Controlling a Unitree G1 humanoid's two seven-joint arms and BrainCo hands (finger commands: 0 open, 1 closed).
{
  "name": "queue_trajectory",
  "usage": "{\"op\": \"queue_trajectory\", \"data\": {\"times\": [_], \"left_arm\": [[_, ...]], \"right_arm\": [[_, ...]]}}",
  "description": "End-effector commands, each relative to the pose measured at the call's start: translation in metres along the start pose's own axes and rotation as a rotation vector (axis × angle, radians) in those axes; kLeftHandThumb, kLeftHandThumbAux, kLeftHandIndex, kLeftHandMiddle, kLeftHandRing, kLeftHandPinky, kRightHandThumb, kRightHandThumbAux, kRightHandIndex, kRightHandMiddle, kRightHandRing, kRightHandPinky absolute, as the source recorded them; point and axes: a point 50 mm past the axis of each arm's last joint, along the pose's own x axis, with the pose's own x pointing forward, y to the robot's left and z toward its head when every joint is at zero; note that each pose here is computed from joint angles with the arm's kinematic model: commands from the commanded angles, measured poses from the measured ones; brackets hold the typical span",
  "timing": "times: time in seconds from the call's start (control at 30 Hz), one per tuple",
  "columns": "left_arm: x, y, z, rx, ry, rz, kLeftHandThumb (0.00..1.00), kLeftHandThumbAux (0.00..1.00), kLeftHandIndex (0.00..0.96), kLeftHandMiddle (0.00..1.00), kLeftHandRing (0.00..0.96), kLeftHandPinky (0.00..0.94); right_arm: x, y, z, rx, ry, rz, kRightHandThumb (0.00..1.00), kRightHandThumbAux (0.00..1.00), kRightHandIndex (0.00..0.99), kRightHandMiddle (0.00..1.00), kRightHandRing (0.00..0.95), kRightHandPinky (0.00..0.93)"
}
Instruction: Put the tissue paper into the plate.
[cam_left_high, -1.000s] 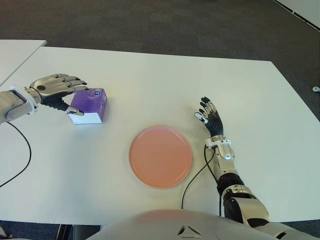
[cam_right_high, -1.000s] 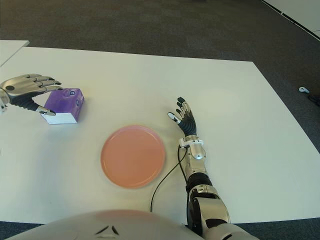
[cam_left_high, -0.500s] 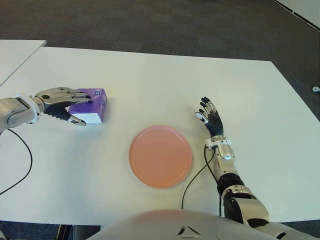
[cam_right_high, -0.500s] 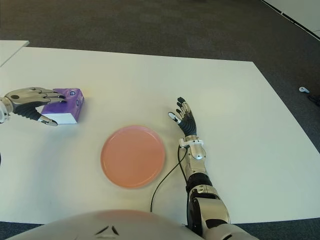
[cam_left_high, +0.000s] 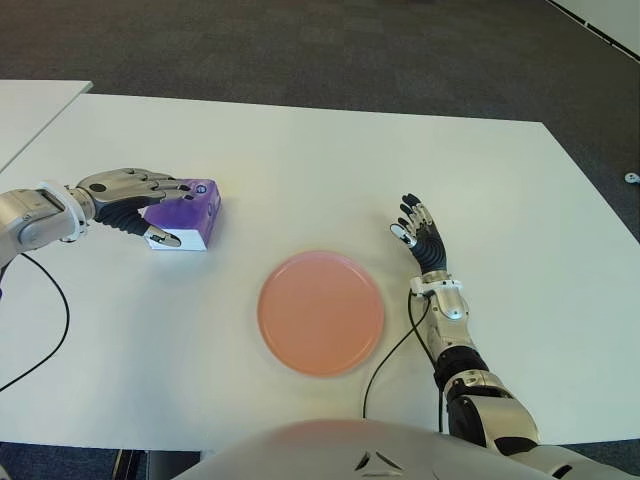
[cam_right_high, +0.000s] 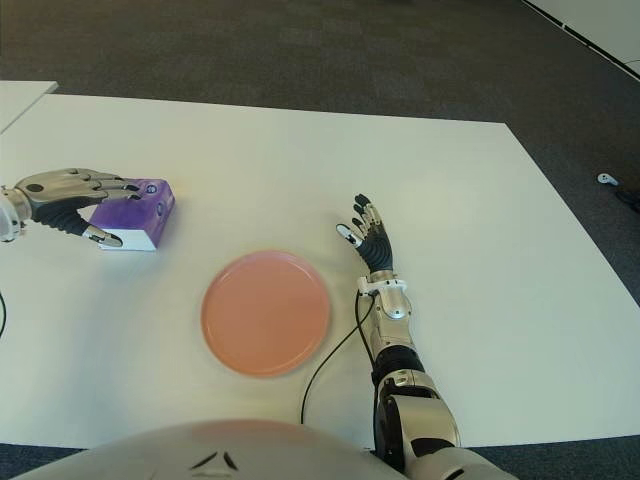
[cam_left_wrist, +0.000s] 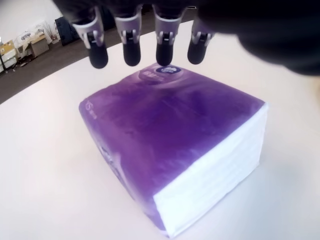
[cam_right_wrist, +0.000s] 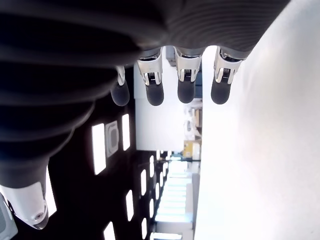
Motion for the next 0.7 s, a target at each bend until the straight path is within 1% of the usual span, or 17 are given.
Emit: {"op": "queue_trajectory", "data": {"times": [0.03,0.53,0.7], "left_arm": [[0.0078,-0.0156,0.0097,-0.005,-0.017,0.007,0.277,0.117,0.000,0.000,0.000,0.000],[0.0151,-0.0168,0.0142,-0.010,-0.020,0.112,0.272,0.108,0.000,0.000,0.000,0.000],[0.0171,-0.0093,0.0139,-0.013,-0.022,0.157,0.269,0.109,0.000,0.000,0.000,0.000]], "right_arm": [[-0.0576,0.0127,-0.0568,0.070,0.297,-0.020,0.000,0.596,0.000,0.000,0.000,0.000],[-0.0587,0.0123,-0.0566,0.064,0.297,-0.013,0.000,0.611,0.000,0.000,0.000,0.000],[-0.0597,0.0119,-0.0561,0.065,0.293,-0.013,0.000,0.608,0.000,0.000,0.000,0.000]]}}
